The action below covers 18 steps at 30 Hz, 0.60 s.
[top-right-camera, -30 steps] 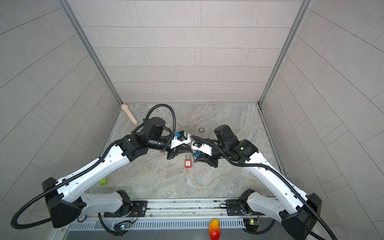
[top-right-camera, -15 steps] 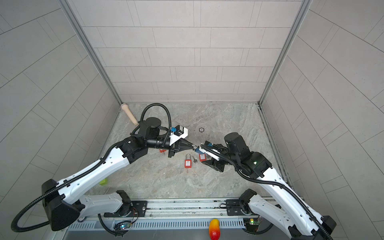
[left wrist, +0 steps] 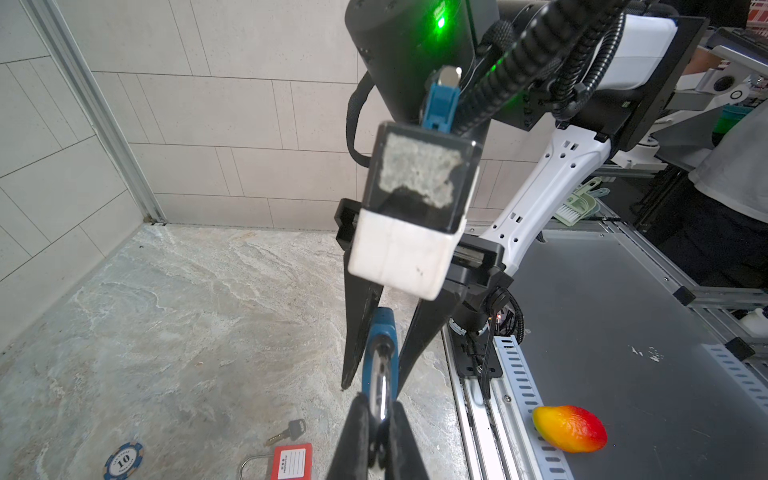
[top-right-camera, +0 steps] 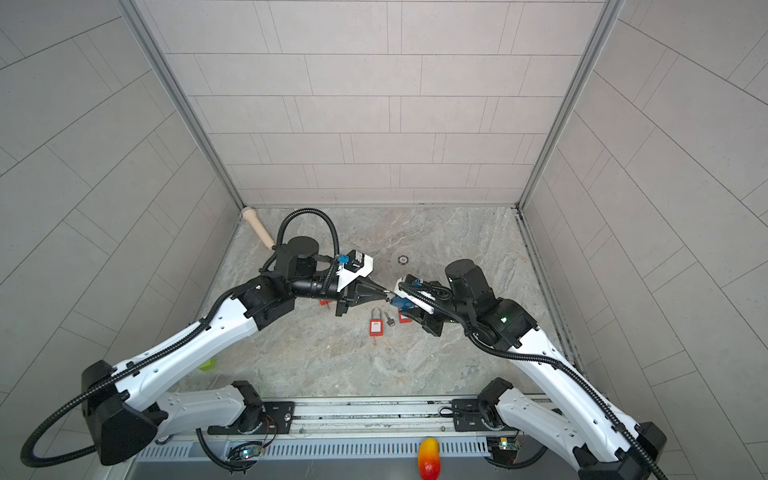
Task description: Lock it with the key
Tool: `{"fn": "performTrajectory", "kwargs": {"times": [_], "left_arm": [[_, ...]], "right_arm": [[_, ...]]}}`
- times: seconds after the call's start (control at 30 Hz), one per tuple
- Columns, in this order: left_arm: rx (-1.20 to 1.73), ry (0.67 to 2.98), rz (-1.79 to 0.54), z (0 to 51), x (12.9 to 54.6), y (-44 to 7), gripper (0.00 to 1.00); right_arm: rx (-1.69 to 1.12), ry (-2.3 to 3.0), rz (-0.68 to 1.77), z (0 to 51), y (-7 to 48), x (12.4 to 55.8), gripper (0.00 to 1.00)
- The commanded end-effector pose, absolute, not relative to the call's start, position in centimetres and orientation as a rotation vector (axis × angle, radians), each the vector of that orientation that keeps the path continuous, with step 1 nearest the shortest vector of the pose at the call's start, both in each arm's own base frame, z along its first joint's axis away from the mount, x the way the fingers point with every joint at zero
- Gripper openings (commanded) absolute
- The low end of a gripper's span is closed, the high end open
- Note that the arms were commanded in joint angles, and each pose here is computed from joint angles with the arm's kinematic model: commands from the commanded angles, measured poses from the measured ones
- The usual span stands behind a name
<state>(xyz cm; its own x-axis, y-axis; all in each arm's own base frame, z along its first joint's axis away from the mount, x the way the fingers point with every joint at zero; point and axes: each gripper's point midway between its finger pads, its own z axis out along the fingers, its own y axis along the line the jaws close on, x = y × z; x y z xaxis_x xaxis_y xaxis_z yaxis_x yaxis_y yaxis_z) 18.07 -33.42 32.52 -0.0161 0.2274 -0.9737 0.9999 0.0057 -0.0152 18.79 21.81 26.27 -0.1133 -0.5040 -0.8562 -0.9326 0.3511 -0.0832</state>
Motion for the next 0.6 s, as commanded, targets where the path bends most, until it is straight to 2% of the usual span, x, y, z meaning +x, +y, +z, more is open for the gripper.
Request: {"fn": "performTrajectory", "kwargs": {"times": [0.0, 0.23, 0.57], "left_arm": [[1.353, 1.283, -1.095, 34.8, 17.6, -33.2, 0.0], [1.364, 1.287, -1.09, 34.2, 17.7, -33.5, 0.0], [1.456, 1.227, -1.006, 31.8, 16.9, -33.9, 0.0]], "right_arm": [[-1.268, 1.684, 0.677, 28.6, 22.4, 18.4, 0.28], [-1.281, 1.663, 0.712, 29.1, 22.9, 18.3, 0.01], [-1.328, 1.655, 0.844, 30.0, 23.9, 17.0, 0.0]]}}
